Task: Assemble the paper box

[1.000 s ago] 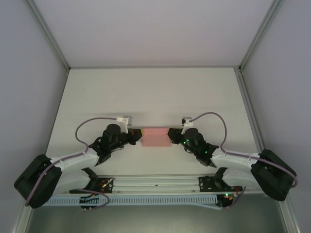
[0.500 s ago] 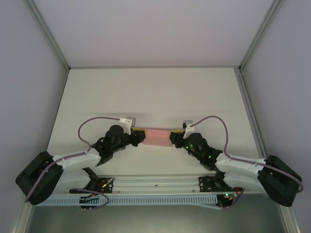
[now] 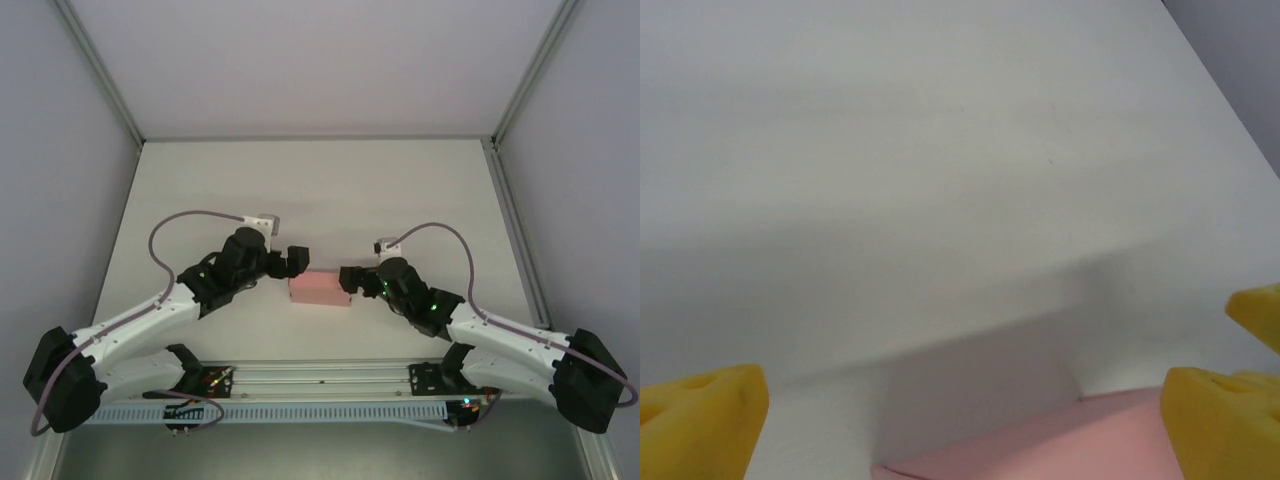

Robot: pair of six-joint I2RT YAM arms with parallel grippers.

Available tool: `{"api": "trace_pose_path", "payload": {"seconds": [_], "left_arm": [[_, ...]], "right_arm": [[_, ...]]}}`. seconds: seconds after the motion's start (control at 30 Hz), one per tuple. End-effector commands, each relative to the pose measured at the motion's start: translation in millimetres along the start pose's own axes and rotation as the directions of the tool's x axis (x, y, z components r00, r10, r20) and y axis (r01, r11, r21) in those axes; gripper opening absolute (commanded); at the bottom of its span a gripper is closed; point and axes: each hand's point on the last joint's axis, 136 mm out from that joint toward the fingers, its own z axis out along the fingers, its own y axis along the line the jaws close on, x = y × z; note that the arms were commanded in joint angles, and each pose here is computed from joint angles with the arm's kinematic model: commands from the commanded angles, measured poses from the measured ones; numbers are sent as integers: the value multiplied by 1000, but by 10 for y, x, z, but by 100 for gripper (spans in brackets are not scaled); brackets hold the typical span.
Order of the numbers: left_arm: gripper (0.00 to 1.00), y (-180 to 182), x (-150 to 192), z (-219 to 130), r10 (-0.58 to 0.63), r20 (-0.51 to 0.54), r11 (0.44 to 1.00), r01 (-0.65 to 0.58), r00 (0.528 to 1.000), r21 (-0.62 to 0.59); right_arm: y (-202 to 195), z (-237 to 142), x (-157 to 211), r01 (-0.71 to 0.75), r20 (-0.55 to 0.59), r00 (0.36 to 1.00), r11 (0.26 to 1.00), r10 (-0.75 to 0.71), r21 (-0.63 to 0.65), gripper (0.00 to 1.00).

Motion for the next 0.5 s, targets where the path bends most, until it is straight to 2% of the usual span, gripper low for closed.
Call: {"api": "trace_pose_path", "payload": {"seconds": [0.0, 0.07, 0.13, 0.2, 0.27, 0.37, 0.47], "left_arm": [[100, 428, -166, -83, -23, -3, 978, 22, 1000, -205], [100, 641, -290, -96, -61, 27, 964, 66, 998, -258], [100, 813, -394, -100, -89, 50, 956, 99, 995, -278], [100, 995, -490, -115, -93, 71, 942, 111, 993, -316], [100, 1182, -567, -128, -101, 92, 927, 127, 991, -353], [100, 1349, -617, -109, -117, 94, 923, 143, 989, -357], [100, 1448, -619, -94, -122, 83, 918, 144, 989, -370]], "right_arm": [[200, -92, -197, 135, -12, 991, 989, -136, -60, 100], [393, -118, -238, 244, -32, 967, 959, -251, -143, 100], [568, -135, -154, 370, -83, 913, 896, -399, -243, 100], [767, -181, 39, 483, -145, 805, 778, -575, -401, 100], [889, -238, 256, 558, -156, 662, 621, -733, -551, 100], [865, -169, 403, 644, -155, 477, 464, -865, -608, 100], [823, -60, 443, 690, -209, 307, 368, -928, -623, 100]]}}
